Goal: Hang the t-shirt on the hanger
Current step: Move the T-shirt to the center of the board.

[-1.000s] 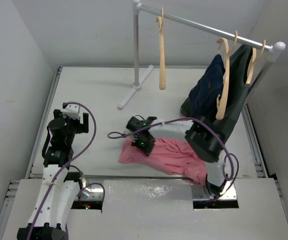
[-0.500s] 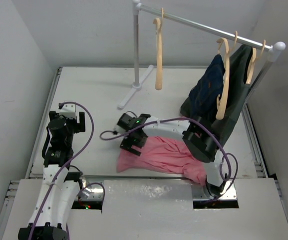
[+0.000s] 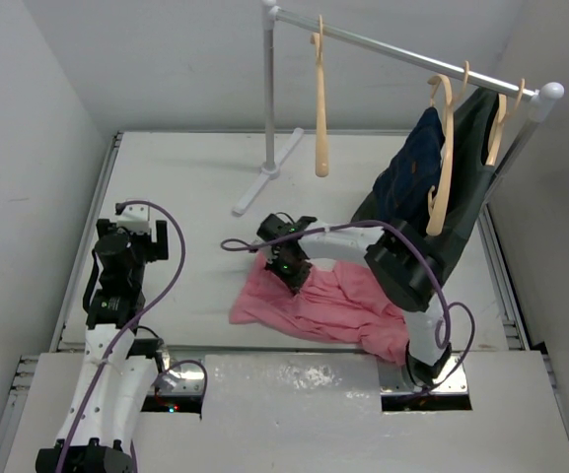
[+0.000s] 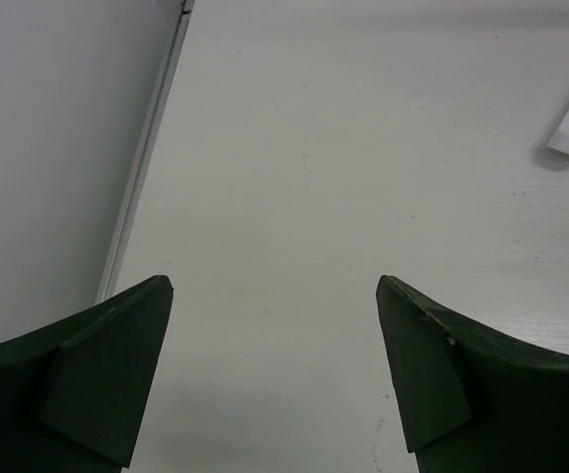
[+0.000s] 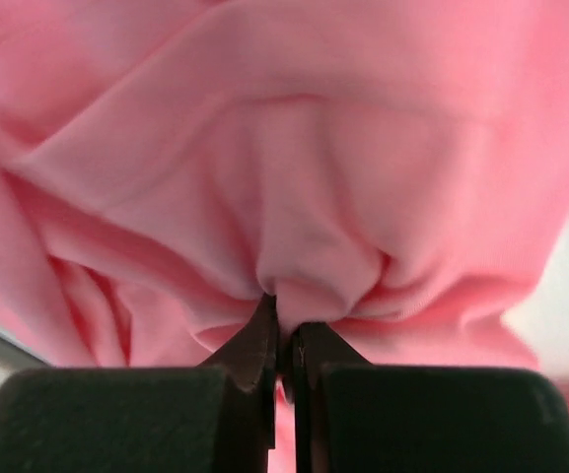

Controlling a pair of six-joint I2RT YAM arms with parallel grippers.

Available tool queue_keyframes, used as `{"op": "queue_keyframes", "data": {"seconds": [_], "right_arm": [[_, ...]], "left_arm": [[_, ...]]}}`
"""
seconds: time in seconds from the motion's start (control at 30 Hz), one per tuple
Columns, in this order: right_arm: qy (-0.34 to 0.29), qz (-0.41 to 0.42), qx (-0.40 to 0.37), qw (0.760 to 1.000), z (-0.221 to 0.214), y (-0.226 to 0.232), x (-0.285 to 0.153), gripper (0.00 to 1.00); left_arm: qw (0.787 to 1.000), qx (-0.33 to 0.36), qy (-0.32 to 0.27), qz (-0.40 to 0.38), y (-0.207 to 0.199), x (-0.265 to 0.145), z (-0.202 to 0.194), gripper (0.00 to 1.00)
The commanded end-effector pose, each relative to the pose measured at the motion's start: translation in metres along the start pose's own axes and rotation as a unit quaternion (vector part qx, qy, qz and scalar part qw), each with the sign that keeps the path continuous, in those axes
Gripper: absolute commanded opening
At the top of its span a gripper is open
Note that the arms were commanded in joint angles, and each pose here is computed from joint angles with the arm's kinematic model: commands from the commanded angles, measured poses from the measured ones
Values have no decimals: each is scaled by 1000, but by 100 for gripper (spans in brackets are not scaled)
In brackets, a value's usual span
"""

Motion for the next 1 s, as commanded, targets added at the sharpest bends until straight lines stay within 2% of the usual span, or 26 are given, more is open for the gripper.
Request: {"op": "queue_keyframes", "data": {"seconds": [0.0, 0.03, 0.1, 0.13, 0.2, 0.23, 0.3, 0.37, 0.4, 0.47, 0.5, 0.57, 0.6, 0.63, 0.67, 0.7, 0.73, 0.77, 0.8, 0.83, 0.87, 0.9, 0.93, 0.97], "right_arm": [[-59, 120, -157, 978, 53, 82, 14, 0], [-90, 129, -200, 967, 84, 102, -10, 0], [-99, 146, -271, 946, 99, 134, -18, 0], [-126, 147, -293, 936, 118, 145, -37, 0], [-148, 160, -315, 924, 126, 160, -52, 1], [-161, 154, -320, 921, 130, 163, -59, 30], [-179, 119, -310, 926, 130, 153, -70, 75], [-190, 84, -287, 935, 126, 140, -78, 94], [-219, 70, -277, 933, 126, 134, -102, 99], [-228, 28, -214, 949, 114, 106, -105, 99], [-263, 23, -190, 946, 110, 98, -135, 99], [-266, 6, -90, 960, 87, 66, -133, 99], [-275, 0, -59, 960, 79, 55, -138, 99], [-268, -5, -14, 963, 52, 44, -139, 94], [-261, -31, 11, 965, 38, 31, -137, 82], [-245, -64, 53, 966, 9, 14, -132, 44], [-235, -63, 68, 968, -6, 14, -128, 26], [-229, -73, 89, 967, -19, 9, -124, 14], [-201, -92, 107, 969, -44, 2, -109, 13], [-203, -95, 138, 965, -54, 1, -110, 25], [-195, -105, 158, 962, -64, -2, -106, 48], [-189, -123, 173, 959, -72, -7, -104, 80], [-181, -132, 197, 954, -83, -9, -98, 89], [-181, -140, 208, 951, -87, -12, -96, 93]], "left_arm": [[999, -19, -22, 43, 13, 1, 10, 82], [997, -25, -23, 67, 19, 1, 11, 82], [994, -31, -24, 101, 29, -1, 14, 83], [993, -32, -23, 111, 32, -1, 15, 83], [991, -36, -25, 128, 37, -3, 16, 83], [990, -37, -26, 131, 38, -3, 17, 85], [991, -33, -28, 124, 36, -2, 18, 88], [993, -26, -31, 109, 33, 0, 20, 89], [995, -23, -38, 87, 27, 1, 24, 90], [998, -5, -42, 50, 20, 5, 30, 89], [998, 5, -57, -5, 7, 5, 41, 84], [994, 39, -59, -88, -13, 9, 47, 76], [982, 52, -70, -170, -33, 4, 57, 71], [970, 74, -56, -225, -50, 7, 54, 70], [960, 89, -52, -259, -62, 5, 56, 69], [936, 136, -40, -322, -95, -3, 55, 68], [921, 167, -42, -349, -109, -11, 53, 68], [902, 196, -29, -382, -125, -15, 44, 68], [883, 225, -3, -413, -138, -25, 29, 69], [840, 273, 5, -468, -169, -43, 17, 70], [818, 303, 13, -489, -183, -51, 9, 72], [794, 335, 26, -507, -195, -61, 0, 79], [746, 377, 27, -548, -220, -77, -13, 82], [732, 388, 25, -559, -230, -79, -16, 84]]}}
Point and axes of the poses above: each gripper's point midway between its finger pads, its own x axis out along the fingers, its own y axis along the line the jaws close on, z = x × y, the point moved 4 cm from there along -x, back along the fingers, and after that the axes turned 2 degrees about x, right-handed, at the moved point
